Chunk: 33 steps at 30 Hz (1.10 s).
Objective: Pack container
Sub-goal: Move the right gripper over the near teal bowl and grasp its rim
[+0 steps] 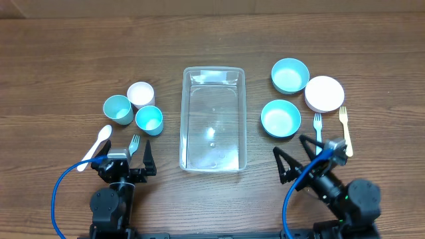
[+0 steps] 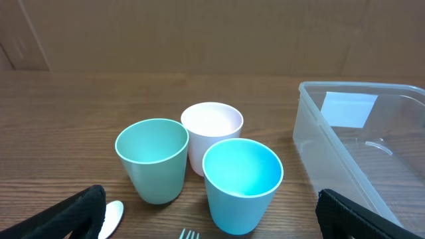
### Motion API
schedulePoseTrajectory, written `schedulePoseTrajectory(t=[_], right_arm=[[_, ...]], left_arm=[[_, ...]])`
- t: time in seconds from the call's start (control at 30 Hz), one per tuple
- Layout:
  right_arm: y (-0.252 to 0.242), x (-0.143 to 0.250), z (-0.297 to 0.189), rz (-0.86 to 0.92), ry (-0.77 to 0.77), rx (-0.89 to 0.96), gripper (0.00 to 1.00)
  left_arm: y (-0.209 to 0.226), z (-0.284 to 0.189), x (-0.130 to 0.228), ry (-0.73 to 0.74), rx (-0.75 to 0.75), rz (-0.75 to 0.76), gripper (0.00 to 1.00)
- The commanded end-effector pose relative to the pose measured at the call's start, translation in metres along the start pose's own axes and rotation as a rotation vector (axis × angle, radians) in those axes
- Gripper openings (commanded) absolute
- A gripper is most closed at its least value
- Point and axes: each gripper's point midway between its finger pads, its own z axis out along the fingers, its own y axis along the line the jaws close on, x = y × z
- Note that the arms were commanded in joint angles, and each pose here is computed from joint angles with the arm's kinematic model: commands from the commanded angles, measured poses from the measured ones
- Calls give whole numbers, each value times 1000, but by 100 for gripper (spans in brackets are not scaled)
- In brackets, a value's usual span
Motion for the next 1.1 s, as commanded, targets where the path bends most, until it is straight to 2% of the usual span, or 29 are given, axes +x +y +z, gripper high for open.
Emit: schedulePoseTrajectory(t=[0.0,0.13,0.17,0.33,0.53,0.73,0.83,1.07], right_arm=[[1,-48,7,-52,82,106,100],[-10,-82,27,7,248,230,100],[-17,-90,36,-14,333,278,100],[-56,-99,51,-50,514,485,100],[-78,-78,58,-25,641,558,100],[-89,-61,37,-23,728,650,100],[-94,-57,42,-15,737,656,100],[-107,-25,56,32,870,652,100]], left_arm=[[1,1,5,9,1,21,100],[1,1,5,9,1,21,100],[1,1,5,9,1,21,100],[1,1,5,9,1,21,100],[1,1,5,9,1,21,100],[1,1,5,9,1,21,100],[1,1,5,9,1,21,100],[1,1,5,9,1,21,100]])
